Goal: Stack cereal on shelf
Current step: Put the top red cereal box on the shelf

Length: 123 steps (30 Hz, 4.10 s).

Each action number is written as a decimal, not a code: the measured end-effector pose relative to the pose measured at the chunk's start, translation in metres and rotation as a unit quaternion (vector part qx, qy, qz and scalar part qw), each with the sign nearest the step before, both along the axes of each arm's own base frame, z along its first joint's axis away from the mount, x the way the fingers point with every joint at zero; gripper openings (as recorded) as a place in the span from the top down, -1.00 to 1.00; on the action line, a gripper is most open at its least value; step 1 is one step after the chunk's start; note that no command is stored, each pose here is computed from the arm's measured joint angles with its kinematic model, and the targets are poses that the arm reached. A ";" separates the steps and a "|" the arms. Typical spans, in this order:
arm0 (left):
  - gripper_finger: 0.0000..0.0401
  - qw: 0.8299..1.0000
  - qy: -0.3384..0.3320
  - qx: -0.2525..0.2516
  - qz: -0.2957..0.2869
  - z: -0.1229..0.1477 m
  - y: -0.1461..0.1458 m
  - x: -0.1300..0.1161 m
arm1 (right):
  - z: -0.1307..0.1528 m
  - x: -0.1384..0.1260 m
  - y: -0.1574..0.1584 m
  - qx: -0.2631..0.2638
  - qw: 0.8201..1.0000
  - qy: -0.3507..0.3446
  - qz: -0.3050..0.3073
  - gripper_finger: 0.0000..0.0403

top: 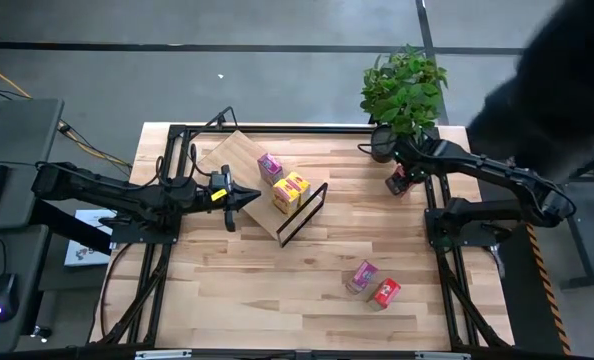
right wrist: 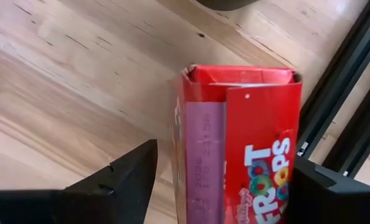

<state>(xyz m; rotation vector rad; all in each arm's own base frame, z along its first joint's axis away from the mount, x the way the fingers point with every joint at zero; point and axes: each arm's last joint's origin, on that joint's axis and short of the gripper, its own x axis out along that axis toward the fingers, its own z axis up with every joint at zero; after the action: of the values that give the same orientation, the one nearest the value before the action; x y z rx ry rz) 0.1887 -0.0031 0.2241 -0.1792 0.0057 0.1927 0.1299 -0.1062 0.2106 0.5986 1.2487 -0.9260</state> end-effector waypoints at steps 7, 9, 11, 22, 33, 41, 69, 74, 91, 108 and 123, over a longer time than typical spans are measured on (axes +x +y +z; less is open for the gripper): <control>1.00 1.000 -0.004 0.000 0.000 0.001 0.000 0.000 | 0.000 0.001 0.000 -0.002 1.000 -0.004 -0.002 0.14; 1.00 1.000 -0.012 -0.001 0.000 0.002 0.000 0.000 | 0.002 0.000 0.000 0.002 1.000 -0.004 -0.001 0.27; 1.00 1.000 -0.012 -0.001 0.000 0.002 0.000 0.000 | 0.007 0.002 0.000 0.010 1.000 -0.017 0.002 0.39; 1.00 1.000 -0.016 0.000 0.000 0.003 0.000 0.000 | 0.076 0.023 0.038 0.063 0.970 -0.210 0.105 0.49; 1.00 0.998 -0.054 0.031 -0.027 0.014 -0.010 -0.005 | 0.140 0.100 0.090 -0.057 0.846 -0.448 0.284 0.49; 1.00 0.991 -0.107 0.033 -0.072 0.030 -0.025 -0.022 | 0.161 0.189 0.094 -0.172 0.839 -0.396 0.331 0.49; 1.00 0.993 -0.088 0.049 -0.054 0.029 -0.035 -0.026 | 0.100 0.354 -0.033 -0.197 0.876 -0.340 0.278 0.49; 1.00 0.994 -0.087 0.048 -0.054 0.028 -0.035 -0.026 | 0.096 0.356 -0.034 -0.188 0.874 -0.342 0.288 0.48; 1.00 0.994 -0.083 0.046 -0.048 0.027 -0.034 -0.026 | 0.082 0.364 -0.038 -0.187 0.872 -0.341 0.296 0.14; 1.00 0.995 -0.075 0.047 -0.045 0.026 -0.034 -0.026 | 0.088 0.362 -0.041 -0.211 0.860 -0.339 0.317 0.12; 1.00 0.996 -0.059 0.046 -0.047 0.023 -0.034 -0.025 | 0.081 0.315 -0.106 -0.171 0.903 -0.243 0.310 0.78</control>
<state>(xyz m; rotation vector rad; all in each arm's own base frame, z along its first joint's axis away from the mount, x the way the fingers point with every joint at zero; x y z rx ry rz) 0.1633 -0.0376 0.2468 -0.0978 -0.1117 0.0890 0.4451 -0.2125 0.2912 0.1097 0.7202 -0.3974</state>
